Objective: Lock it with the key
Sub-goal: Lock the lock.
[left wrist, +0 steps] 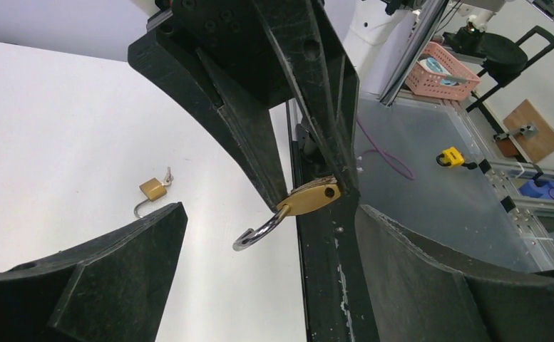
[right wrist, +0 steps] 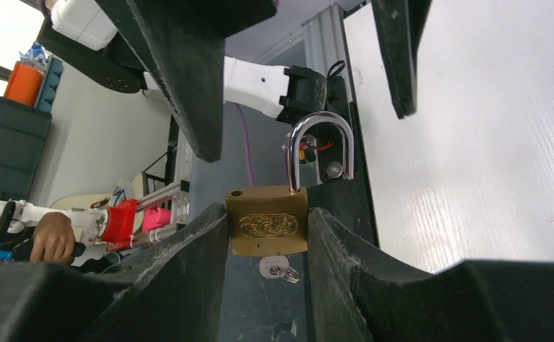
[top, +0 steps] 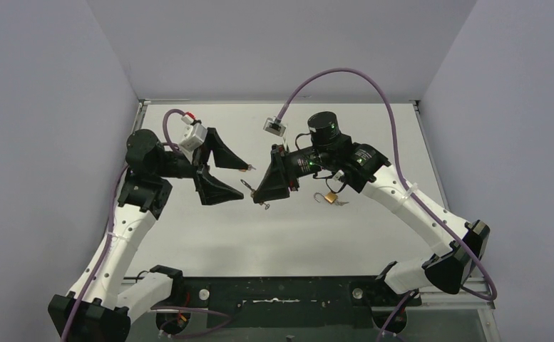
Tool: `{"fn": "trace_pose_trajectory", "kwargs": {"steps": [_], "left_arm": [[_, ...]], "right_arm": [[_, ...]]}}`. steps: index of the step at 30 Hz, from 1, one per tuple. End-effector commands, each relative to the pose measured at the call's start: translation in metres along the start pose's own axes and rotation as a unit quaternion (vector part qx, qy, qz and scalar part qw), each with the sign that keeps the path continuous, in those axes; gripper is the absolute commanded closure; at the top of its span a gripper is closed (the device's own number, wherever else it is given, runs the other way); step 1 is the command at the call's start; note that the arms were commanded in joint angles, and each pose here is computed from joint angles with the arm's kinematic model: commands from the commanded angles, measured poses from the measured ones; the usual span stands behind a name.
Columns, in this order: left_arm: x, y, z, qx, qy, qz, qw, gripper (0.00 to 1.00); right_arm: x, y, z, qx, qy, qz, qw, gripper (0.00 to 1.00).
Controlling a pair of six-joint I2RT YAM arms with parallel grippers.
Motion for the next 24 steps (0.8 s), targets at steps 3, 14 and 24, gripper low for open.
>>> {"fn": "trace_pose_trajectory", "kwargs": {"steps": [3,14,24], "left_arm": [[-0.0022,0.0030,-0.0096,0.002,0.032,0.014,0.999,0.20],[-0.0046,0.0043,-0.0041,0.010,0.027,0.029,0.999,0.49],[-0.0056,0.0051,-0.0015,0.018,0.021,0.051,0.998,1.00]], "right_arm": [[0.0347,-0.0093,-0.0309,-0.046,-0.053,-0.050,0.996,0.75],[0.0340,-0.0100,-0.0301,-0.045,-0.055,-0.051,0.996,0.73],[0.0333,-0.0140,-0.0315,-0.049,-0.058,-0.046,0.996,0.66]]}}
Point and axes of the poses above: each gripper's point midway between its finger pads, its own y axis out along the fingers, its own x axis along the line the jaws close on, z = x × y, the point moved 5 cm from there along -y, back along the fingers, and after that the axes turned 9 degrees about -y, right-handed, at the moved point
